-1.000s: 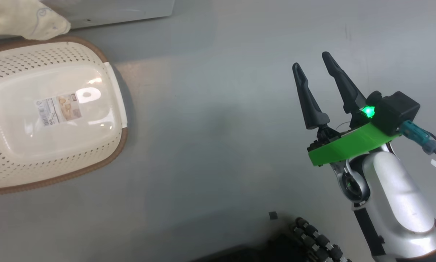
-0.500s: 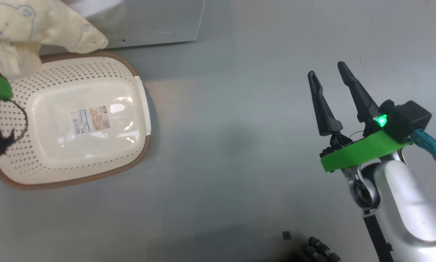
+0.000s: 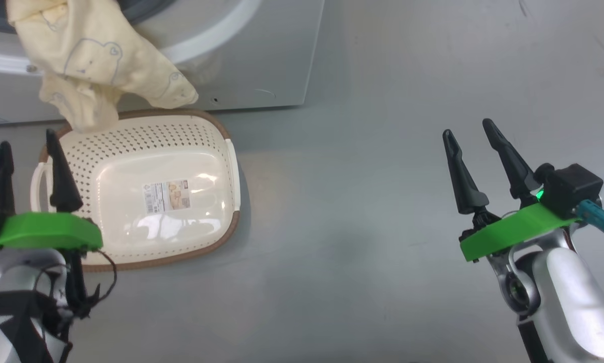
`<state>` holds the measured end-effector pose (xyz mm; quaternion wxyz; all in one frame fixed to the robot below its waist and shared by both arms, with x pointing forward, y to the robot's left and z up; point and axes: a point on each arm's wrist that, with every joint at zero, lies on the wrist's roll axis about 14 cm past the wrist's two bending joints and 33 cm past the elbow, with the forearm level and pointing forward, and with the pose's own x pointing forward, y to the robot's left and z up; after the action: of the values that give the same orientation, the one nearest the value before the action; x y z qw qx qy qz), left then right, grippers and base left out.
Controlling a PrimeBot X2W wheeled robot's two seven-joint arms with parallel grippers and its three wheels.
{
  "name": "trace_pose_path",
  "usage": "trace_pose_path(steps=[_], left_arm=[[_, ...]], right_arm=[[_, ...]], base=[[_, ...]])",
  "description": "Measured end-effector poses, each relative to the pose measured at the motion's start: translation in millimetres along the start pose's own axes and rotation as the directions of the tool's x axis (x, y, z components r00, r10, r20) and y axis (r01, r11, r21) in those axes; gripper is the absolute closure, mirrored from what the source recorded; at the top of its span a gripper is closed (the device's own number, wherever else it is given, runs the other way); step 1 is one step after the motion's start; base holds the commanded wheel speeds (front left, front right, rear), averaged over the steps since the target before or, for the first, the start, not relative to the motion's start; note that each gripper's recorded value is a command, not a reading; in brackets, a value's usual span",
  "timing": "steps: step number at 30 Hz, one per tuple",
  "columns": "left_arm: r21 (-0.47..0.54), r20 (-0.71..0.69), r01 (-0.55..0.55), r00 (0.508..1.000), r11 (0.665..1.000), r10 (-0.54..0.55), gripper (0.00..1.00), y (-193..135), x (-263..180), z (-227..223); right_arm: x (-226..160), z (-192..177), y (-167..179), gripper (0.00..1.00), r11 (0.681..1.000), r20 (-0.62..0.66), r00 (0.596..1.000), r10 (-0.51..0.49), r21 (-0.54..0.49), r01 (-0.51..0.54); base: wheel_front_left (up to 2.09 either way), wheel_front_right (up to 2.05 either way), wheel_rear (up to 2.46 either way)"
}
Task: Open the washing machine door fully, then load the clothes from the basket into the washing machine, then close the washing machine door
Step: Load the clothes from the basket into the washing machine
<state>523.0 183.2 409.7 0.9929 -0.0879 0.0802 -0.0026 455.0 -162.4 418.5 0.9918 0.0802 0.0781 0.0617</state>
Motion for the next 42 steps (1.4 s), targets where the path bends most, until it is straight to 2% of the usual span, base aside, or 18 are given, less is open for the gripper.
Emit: trace_pose_path(steps=[22, 31, 42], left_arm=[[0.044, 0.034, 0.025, 0.999, 0.999, -0.027, 0.0, -20, -103, 23], [0.047, 0.056, 0.035, 0.998, 0.998, -0.037, 0.0, -24, -115, 32], [0.05, 0.032, 0.031, 0.999, 0.998, -0.033, 0.0, -22, -115, 25]], right_arm=[[-38, 35, 31, 0.0, 0.997, 0.041, 0.997, 0.072, -0.02, -0.071], [-50, 40, 33, 0.0, 0.997, 0.047, 0.996, 0.07, -0.021, -0.069], [-48, 38, 35, 0.0, 0.997, 0.042, 0.996, 0.078, -0.019, -0.077]], base=[[0.0, 0.0, 0.0], [0.0, 0.0, 0.0], [0.0, 0.0, 0.0]])
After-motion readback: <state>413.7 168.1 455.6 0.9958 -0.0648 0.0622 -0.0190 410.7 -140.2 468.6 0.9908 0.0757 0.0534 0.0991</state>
